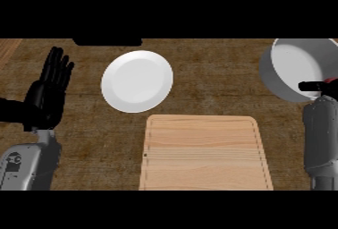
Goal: Pick the bell pepper from the cutting board and place it in the pot
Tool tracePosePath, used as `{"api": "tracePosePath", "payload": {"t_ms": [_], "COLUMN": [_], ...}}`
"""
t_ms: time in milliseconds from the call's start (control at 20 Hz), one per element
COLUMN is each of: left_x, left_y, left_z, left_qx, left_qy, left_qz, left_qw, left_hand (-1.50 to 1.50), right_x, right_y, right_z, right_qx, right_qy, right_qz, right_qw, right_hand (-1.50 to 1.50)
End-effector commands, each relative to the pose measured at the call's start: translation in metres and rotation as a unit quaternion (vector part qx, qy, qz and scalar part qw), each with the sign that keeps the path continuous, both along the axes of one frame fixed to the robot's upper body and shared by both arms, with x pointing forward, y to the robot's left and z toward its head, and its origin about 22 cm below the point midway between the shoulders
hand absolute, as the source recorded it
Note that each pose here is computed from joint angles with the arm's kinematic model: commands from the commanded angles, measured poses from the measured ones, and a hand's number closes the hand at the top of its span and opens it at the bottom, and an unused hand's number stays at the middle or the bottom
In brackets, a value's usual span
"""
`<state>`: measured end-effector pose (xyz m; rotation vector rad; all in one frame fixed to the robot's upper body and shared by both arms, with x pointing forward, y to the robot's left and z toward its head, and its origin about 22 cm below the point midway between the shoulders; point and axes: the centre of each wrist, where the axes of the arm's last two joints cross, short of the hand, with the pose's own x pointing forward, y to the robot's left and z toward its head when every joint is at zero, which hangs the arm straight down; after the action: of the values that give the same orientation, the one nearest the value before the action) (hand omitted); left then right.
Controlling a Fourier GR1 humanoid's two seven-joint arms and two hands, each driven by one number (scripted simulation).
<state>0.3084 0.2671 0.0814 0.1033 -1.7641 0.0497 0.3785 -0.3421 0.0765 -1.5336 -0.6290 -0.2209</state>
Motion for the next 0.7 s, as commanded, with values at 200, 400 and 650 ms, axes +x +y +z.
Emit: {"api": "tracePosePath", "payload": {"t_ms": [200,400,650], "left_x": [-0.012,-0.008,-0.005], "left_y": [0.011,-0.005,-0.003], "left_z": [-0.003,0.007,0.007], "left_qx": [-0.001,-0.005,0.005], "left_qy": [-0.002,0.005,-0.005], "left_qz": [0.000,-0.003,0.008], "left_qw": [1.0000,1.0000,0.9999], "left_hand": [0.00,0.00,0.00], "right_x": [-0.002,0.004,-0.010], "right_y": [0.000,0.000,0.004], "right_z": [0.005,0.033,0.029], "right_qx": [-0.048,-0.035,-0.016], "right_qy": [-0.123,-0.220,-0.310], "right_qz": [0.051,0.012,-0.023], "right_qw": [0.990,0.975,0.950], "right_hand": [-1.50,-1.50,-1.50]}}
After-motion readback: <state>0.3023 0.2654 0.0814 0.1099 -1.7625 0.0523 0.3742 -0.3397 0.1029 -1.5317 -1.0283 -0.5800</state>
